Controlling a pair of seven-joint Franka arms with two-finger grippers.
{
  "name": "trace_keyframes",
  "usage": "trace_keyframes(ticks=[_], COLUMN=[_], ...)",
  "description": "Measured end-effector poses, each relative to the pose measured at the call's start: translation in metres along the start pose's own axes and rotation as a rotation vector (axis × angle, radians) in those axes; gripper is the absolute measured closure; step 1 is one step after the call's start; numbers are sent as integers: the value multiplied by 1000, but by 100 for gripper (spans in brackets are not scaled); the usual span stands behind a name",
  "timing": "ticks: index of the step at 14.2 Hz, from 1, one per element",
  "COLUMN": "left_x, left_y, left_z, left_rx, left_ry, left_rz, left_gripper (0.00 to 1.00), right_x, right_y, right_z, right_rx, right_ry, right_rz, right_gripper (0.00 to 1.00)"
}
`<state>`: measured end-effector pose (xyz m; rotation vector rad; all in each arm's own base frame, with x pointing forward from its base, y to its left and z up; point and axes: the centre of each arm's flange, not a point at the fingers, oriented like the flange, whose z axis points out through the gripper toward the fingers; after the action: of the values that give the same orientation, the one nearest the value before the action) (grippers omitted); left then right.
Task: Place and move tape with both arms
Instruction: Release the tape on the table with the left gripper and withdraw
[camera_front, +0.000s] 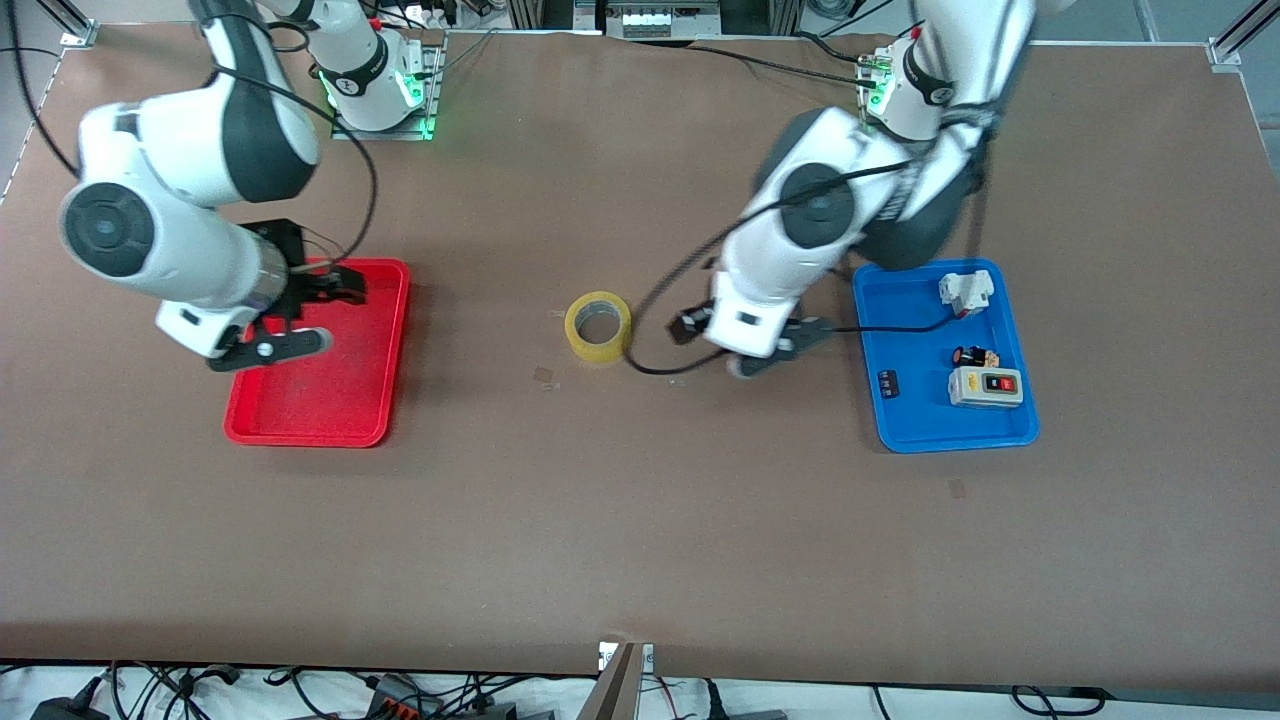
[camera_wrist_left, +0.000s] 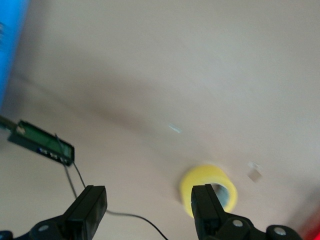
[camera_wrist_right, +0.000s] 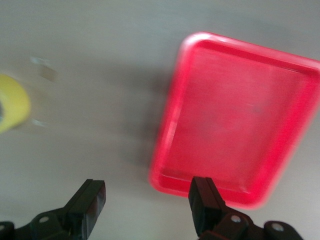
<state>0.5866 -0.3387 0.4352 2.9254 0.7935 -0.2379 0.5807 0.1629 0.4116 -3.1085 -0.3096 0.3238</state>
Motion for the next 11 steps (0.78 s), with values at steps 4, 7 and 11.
trace_keyframes(ticks=[4,7,11], left_x=[85,131,134], left_y=[-101,-192,-280], left_z=[-39,-81,-169], left_rx=[77,76,70], left_ry=[-88,-168,-92], left_rz=[112,245,483], left_gripper=[0,0,0], right_x=[22,35,41], right_y=[-124,-201,-231], right_z=[54,105,151], right_rx=[-17,-21,-31], right_ry=[35,69,63], right_rz=[39,51,37], right_gripper=[0,0,0])
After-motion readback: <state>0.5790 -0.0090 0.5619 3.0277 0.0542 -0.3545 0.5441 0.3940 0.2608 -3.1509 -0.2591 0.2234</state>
